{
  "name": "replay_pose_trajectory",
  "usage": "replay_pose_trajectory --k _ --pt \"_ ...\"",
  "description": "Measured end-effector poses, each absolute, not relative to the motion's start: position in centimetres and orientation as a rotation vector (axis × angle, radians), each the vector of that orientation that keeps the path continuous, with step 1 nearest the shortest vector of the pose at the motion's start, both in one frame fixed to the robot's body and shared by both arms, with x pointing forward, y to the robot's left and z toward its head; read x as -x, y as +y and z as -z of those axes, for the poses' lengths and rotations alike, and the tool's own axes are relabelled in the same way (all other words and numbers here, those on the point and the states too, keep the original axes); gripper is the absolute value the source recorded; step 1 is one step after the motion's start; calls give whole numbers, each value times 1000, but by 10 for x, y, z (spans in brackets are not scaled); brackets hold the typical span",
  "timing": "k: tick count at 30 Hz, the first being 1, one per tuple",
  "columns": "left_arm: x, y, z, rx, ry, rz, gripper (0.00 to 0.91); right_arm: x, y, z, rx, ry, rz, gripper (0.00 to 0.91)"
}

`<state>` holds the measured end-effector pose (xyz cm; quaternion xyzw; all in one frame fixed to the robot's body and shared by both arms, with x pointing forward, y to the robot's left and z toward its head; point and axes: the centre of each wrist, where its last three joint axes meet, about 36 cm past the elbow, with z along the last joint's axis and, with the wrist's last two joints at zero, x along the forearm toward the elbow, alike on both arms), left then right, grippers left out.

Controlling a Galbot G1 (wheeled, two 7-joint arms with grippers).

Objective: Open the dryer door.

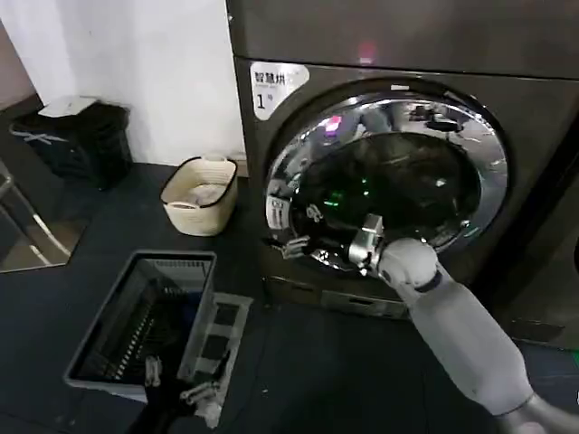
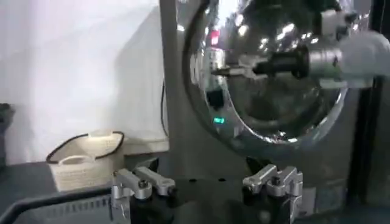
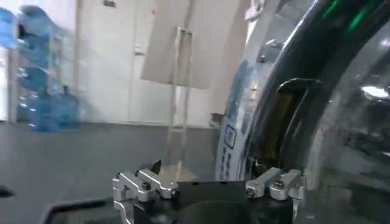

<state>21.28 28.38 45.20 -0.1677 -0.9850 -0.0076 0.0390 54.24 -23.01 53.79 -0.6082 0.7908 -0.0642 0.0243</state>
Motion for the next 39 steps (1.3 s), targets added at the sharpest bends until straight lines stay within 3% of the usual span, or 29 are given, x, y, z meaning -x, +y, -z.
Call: replay_pose_trajectory --k 11,29,39 --pt "-271 316 -463 650 -3010 -142 907 -499 -263 -545 2066 2319 236 907" --pt "-424 348 -483 1168 -2816 -387 907 -430 -318 -545 2196 2227 295 907" --pt "-501 314 -495 1341 -2751 -317 907 -404 -360 -541 2108 2334 273 907"
